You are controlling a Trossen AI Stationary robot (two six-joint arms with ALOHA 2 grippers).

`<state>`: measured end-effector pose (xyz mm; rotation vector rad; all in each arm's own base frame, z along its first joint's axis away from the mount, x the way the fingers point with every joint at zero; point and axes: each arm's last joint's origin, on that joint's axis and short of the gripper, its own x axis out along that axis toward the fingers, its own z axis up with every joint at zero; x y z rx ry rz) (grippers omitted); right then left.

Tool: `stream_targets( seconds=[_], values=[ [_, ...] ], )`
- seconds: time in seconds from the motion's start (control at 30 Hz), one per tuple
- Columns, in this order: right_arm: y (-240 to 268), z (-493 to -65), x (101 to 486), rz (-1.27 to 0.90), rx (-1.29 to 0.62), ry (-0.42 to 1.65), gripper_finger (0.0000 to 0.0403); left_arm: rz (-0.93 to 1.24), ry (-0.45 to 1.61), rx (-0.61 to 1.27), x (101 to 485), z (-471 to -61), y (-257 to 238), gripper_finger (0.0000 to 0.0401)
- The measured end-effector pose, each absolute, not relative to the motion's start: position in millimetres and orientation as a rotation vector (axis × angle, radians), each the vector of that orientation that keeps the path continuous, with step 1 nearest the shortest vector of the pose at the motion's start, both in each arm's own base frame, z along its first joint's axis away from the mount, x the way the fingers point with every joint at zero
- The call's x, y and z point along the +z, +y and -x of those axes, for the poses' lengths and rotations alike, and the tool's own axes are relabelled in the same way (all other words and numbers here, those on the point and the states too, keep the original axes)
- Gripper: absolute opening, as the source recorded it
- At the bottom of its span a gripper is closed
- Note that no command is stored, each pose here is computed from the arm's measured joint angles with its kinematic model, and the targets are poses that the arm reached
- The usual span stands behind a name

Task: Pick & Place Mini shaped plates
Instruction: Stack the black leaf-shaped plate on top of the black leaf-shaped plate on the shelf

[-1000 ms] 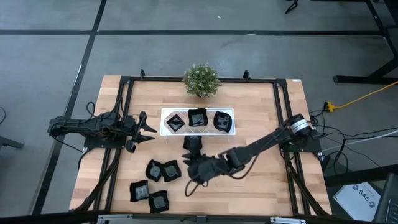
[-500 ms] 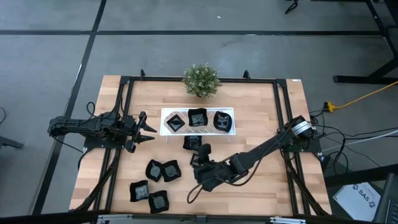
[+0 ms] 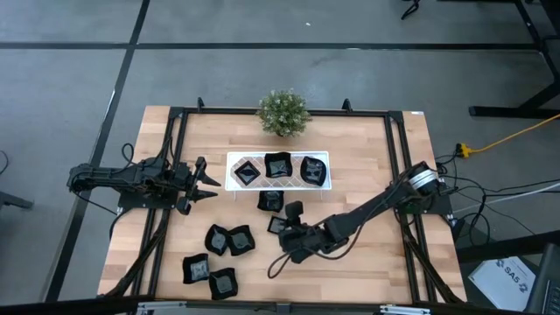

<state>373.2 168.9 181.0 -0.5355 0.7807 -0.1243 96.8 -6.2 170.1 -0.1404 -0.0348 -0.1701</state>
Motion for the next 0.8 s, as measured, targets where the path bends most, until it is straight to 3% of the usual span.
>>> stream_targets(
  seconds=[0.8],
  values=[
    [147.3,-383.9,152.1,0.618,-0.295,0.784,0.0116,0.140,-0.035,-0.170,170.1,-96.8,-6.2,0.0143]
  ],
)
